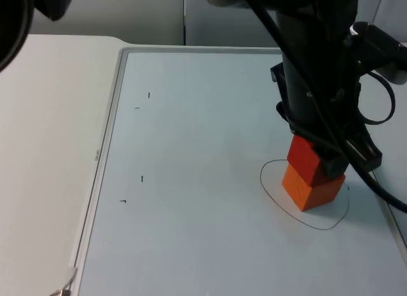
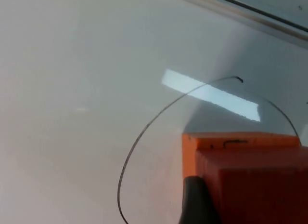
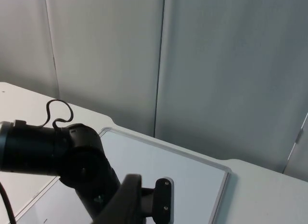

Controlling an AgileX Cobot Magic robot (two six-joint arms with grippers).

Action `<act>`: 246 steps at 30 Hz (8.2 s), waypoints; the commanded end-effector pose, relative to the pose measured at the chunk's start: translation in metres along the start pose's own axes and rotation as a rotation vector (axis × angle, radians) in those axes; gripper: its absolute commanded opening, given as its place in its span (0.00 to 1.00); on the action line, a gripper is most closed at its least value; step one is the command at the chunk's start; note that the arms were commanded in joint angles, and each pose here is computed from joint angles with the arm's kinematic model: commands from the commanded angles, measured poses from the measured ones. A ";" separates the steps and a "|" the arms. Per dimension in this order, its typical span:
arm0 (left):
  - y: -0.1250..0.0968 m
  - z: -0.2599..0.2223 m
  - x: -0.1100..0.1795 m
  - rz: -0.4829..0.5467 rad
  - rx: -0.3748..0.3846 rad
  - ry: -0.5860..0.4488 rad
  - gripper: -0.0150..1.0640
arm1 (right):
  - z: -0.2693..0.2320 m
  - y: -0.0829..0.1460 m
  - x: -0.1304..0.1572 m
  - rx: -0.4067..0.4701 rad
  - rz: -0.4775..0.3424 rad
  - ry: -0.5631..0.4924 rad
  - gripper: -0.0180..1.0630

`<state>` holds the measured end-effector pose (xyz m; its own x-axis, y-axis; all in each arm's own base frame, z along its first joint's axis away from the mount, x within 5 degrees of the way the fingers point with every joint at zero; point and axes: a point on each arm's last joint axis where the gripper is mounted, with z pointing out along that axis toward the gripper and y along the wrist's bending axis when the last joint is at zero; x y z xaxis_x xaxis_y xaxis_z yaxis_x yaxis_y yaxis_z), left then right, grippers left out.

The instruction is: Pick up one cube with the left hand and another cube with the right hand. First place the cube in the right hand at the target position, then stack the cube in the left hand on top.

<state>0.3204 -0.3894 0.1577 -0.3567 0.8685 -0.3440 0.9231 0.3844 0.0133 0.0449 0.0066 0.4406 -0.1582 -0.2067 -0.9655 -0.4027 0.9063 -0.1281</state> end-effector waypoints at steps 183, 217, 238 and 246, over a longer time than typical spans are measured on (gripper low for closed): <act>-0.143 -0.285 0.418 -0.264 -0.244 -0.727 0.99 | -0.012 0.028 0.167 -0.202 0.038 0.239 0.98; -0.143 -0.285 0.418 -0.264 -0.244 -0.727 0.99 | -0.012 0.030 0.167 -0.226 0.026 0.237 0.98; -0.142 -0.285 0.419 -0.264 -0.249 -0.727 0.99 | -0.013 0.033 0.167 0.085 0.157 0.261 0.98; -0.142 -0.285 0.419 -0.275 -0.258 -0.726 0.99 | -0.013 0.034 0.167 0.262 0.222 0.272 0.98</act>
<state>-0.0015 0.0094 0.2806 -0.3048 0.3583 -0.8824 0.7250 0.6881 0.0290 -0.0067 -0.0023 0.2787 -0.4659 -0.0677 -0.8823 -0.1155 0.9932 -0.0152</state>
